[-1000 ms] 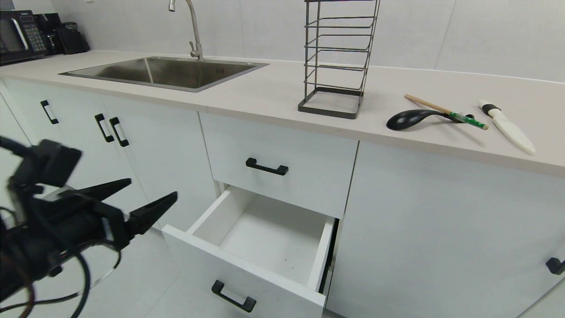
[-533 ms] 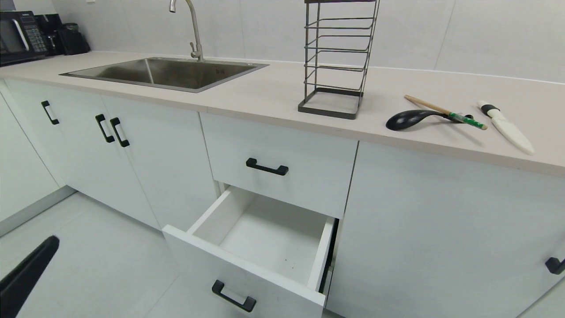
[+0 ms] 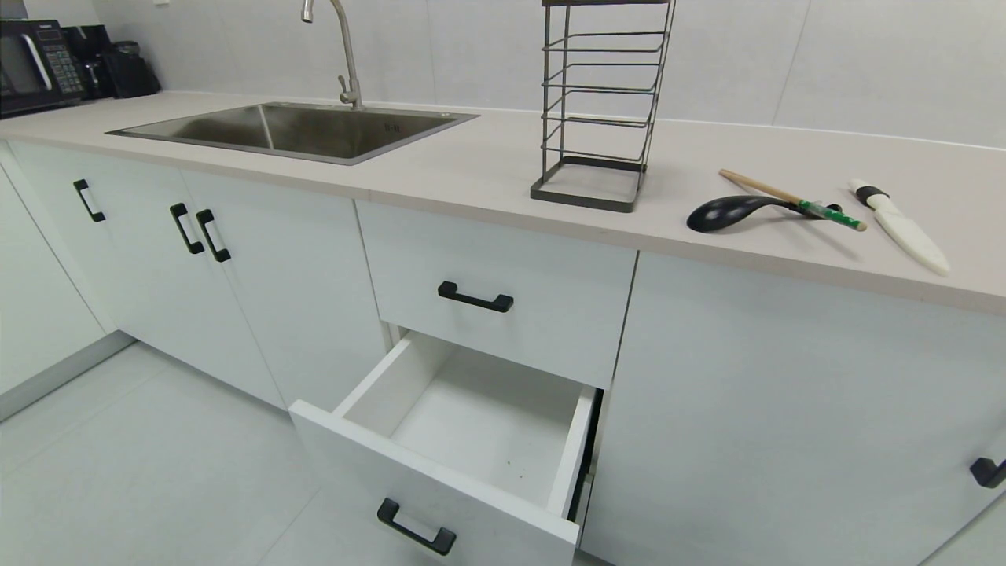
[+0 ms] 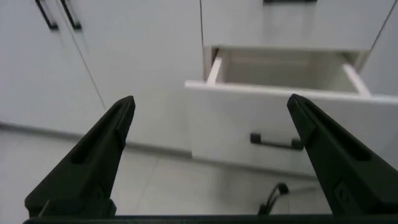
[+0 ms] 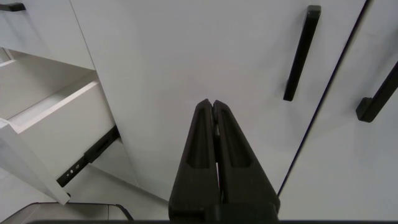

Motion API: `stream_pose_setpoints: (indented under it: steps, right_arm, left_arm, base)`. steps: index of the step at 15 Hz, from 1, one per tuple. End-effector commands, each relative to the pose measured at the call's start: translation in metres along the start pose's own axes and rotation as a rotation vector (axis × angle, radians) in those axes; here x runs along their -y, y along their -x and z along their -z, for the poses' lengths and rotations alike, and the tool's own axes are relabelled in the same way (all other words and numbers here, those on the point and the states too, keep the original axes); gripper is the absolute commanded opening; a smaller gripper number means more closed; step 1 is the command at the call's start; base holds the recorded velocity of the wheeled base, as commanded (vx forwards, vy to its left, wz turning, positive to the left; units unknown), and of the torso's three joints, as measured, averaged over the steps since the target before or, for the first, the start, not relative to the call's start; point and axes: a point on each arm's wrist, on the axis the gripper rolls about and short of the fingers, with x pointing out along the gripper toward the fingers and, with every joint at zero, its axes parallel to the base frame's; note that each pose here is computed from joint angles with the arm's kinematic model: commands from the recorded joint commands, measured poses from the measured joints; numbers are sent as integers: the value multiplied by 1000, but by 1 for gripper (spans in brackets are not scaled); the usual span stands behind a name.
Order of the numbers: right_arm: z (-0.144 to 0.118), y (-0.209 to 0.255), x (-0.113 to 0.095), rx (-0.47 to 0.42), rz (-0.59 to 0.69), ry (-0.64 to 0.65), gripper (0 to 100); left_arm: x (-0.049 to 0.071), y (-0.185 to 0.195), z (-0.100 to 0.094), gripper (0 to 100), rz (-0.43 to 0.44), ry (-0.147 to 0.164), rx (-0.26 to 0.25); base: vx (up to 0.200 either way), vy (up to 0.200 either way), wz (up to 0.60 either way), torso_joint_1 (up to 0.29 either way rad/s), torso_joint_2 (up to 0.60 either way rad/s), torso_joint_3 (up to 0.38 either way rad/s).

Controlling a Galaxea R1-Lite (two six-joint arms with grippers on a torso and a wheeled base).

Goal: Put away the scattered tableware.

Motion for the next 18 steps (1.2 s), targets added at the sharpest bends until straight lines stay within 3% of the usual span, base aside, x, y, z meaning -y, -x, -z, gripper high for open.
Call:
stream_pose_setpoints:
  steps: [1,7,9,11,18]
  right_arm:
    - [0,0,0,-1,0,1,0]
    - [0,0,0,-1,0,0,0]
    - [0,0,0,-1,0,0,0]
    - [0,0,0,-2,0,0,0]
    - [0,0,0,1,0,1,0]
  left_arm:
    - [0,3,4,100,-42,25,27]
    - [0,3,4,100,-51,46,24]
    - [-1,3,4,100,-75,52,25]
    - [-1,3,4,100,-77,49,24]
    - [-1,3,4,100,-75,50,24]
  base:
    - [0,0,0,0,0,0]
    - [0,0,0,0,0,0]
    - [200,0,0,0,5,5]
    - [200,0,0,5,-2,5]
    - [0,0,0,38,-46,-9]
